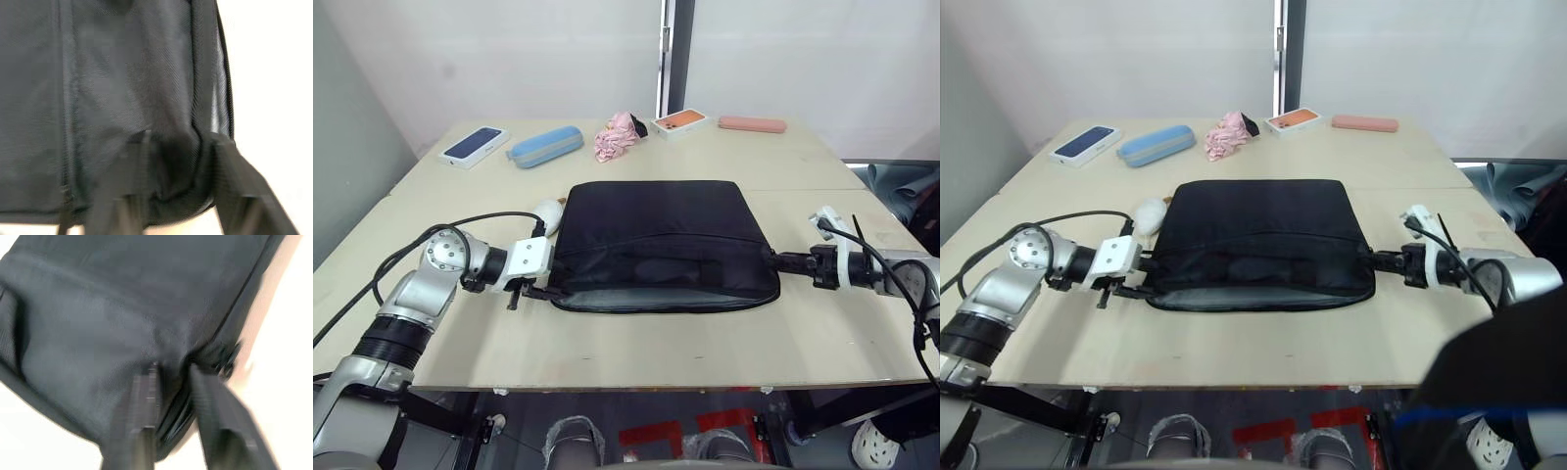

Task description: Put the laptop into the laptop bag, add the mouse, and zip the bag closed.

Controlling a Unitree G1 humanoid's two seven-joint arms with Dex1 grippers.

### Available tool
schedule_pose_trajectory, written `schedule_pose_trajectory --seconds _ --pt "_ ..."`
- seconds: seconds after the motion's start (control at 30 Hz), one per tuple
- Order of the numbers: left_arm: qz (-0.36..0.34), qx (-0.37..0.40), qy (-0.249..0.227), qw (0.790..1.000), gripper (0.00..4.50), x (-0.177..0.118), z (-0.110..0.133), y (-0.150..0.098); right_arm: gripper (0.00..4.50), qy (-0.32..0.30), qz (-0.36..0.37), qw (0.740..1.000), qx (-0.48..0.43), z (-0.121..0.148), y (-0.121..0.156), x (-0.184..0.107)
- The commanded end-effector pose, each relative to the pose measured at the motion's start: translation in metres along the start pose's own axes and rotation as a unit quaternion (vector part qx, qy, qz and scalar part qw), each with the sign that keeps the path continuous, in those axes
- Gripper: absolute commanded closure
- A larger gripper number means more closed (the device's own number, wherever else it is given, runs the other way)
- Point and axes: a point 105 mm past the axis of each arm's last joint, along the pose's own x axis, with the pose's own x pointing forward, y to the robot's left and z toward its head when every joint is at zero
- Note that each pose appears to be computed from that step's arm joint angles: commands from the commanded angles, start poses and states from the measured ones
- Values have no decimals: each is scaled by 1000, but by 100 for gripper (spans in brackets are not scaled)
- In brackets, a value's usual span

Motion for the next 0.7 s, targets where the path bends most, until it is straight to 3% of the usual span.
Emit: schedule_pose_trajectory --seconds 0.03,0.13,0.2,0.3,0.47,0.63,0.7 --pt "3 18 -18 1000 112 -2 11 4 182 -30 10 999 -28 20 9 -23" --pt "-2 0 -34 999 2 -10 16 2 78 -35 16 999 -38 23 13 -37" --pt "-13 -21 -43 999 0 -18 21 -2 11 -41 20 998 -47 27 18 -48" --pt "-40 -74 -67 994 0 -42 36 -11 5 -58 36 995 -73 38 34 -71" --pt "-18 -149 -124 981 0 -85 58 -9 5 -78 68 981 -161 51 74 -101" --pt "54 -246 -216 943 0 -136 61 -4 5 -99 86 963 -237 47 106 -109" --pt "93 -282 -234 926 0 -153 50 -8 57 -114 86 964 -225 46 108 -109"
